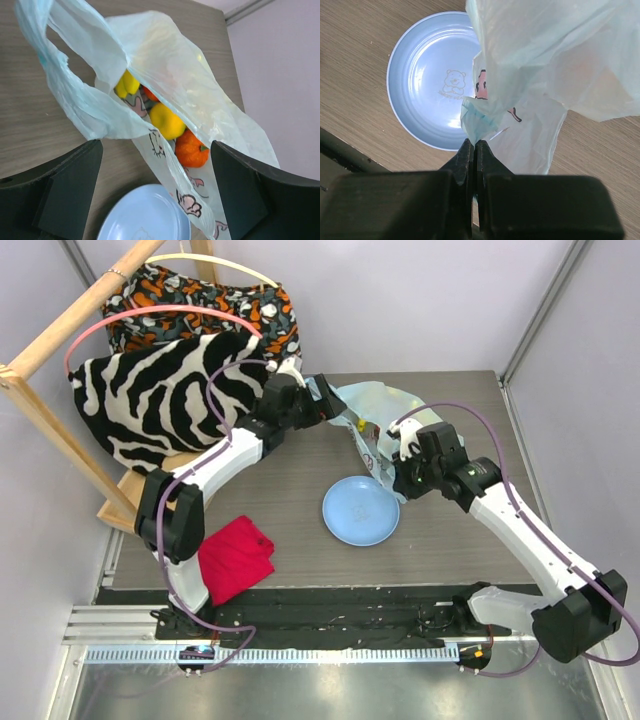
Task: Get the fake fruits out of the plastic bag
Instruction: Adjust the plastic bag at the center of the board.
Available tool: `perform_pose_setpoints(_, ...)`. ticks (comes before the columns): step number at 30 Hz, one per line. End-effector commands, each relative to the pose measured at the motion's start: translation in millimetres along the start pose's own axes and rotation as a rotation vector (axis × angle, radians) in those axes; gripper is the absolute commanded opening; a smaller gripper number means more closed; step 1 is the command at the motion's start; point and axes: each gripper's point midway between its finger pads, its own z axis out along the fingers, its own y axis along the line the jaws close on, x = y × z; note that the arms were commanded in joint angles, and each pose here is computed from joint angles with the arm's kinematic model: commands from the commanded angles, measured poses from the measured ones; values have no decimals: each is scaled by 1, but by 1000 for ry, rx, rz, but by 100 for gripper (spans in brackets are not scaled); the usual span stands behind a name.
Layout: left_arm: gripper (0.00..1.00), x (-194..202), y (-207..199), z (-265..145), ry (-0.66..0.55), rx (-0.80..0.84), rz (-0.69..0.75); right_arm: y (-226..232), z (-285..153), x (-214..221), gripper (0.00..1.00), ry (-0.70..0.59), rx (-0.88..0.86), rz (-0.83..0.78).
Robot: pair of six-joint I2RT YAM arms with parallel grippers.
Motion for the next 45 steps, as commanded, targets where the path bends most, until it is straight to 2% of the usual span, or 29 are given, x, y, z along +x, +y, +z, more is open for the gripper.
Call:
perform_pose_setpoints(1,85,-24,15,12,-85,-79,68,-2,-9,-17,1,-68,12,-24)
perform_pose_setpoints(3,69,-32,9,22,-98,-63,93,-12,-9,-21,1,-71,44,-17)
perform_pose_setpoints(4,53,-27,18,34,-87,-86,104,-19,-6,-23,1,-66,61,-10)
perform_pose_setpoints(6,40,-37,24,41,-95,-145,118,-38,-9,-39,1,-90,105,-4)
perform_pose_setpoints(7,20,-33,35,48,-87,-183,127,-45,-4,-43,1,-78,113,1)
perform_pose_setpoints(9,0,-41,39,53,-103,-181,121,-63,-7,-59,1,-100,131,15)
perform_pose_setpoints(12,0,-64,22,57,-149,-102,157,-103,-4,-88,1,-145,195,86)
perform_pose_setpoints(13,0,-73,11,56,-156,-49,181,-121,15,-91,1,-122,201,115)
perform_pose_setpoints(14,0,-95,-6,55,-199,-9,231,-136,9,-129,1,-211,220,106)
perform_pose_setpoints(15,0,-107,-12,55,-221,3,258,-155,16,-143,1,-226,240,116)
perform_pose_setpoints(16,0,-123,-15,51,-260,1,280,-168,-2,-190,1,-328,263,88)
perform_pose_setpoints(17,0,-147,-24,45,-312,0,336,-186,34,-194,1,-287,260,102)
perform_pose_setpoints(18,0,-153,-20,42,-303,-34,352,-202,34,-211,1,-316,283,105)
perform_pose_setpoints(19,0,-181,-27,32,-382,-56,367,-210,8,-258,1,-437,314,78)
perform_pose_setpoints(20,0,-190,-32,28,-405,-49,434,-226,32,-262,1,-425,324,89)
perform_pose_setpoints(22,0,-203,-44,20,-437,-17,490,-234,-2,-311,1,-564,358,79)
perform_pose_setpoints(25,0,-213,-62,1,-451,29,518,-234,-11,-327,1,-614,346,62)
perform_pose_setpoints(27,0,-204,-69,-13,-397,62,509,-223,-28,-322,1,-616,330,47)
perform_pose_setpoints(28,0,-195,-70,-15,-362,81,509,-222,-2,-293,1,-527,307,65)
perform_pose_setpoints(30,0,-151,-66,-22,-223,152,505,-208,-16,-270,1,-488,301,38)
perform_pose_setpoints(31,0,-136,-60,-25,-178,161,501,-206,9,-227,1,-379,286,63)
perform_pose_setpoints(33,0,-87,-36,-35,-45,149,472,-202,17,-184,1,-289,292,88)
perform_pose_setpoints(37,0,-17,0,-65,122,125,449,-175,29,-52,1,-50,285,111)
perform_pose_setpoints(39,0,5,5,-76,162,129,448,-176,28,-17,14,23,330,110)
perform_pose_setpoints(40,0,17,5,-84,189,151,444,-171,26,-1,34,64,332,118)
perform_pose_setpoints(41,0,24,3,-88,204,171,444,-169,21,1,42,70,329,119)
perform_pose_setpoints(43,0,37,-10,-95,233,227,456,-157,2,-19,60,25,287,103)
perform_pose_setpoints(44,0,44,-18,-97,245,245,467,-143,-11,-37,64,-32,230,83)
perform_pose_setpoints(45,0,47,-22,-97,250,256,474,-134,-31,-71,71,-114,215,44)
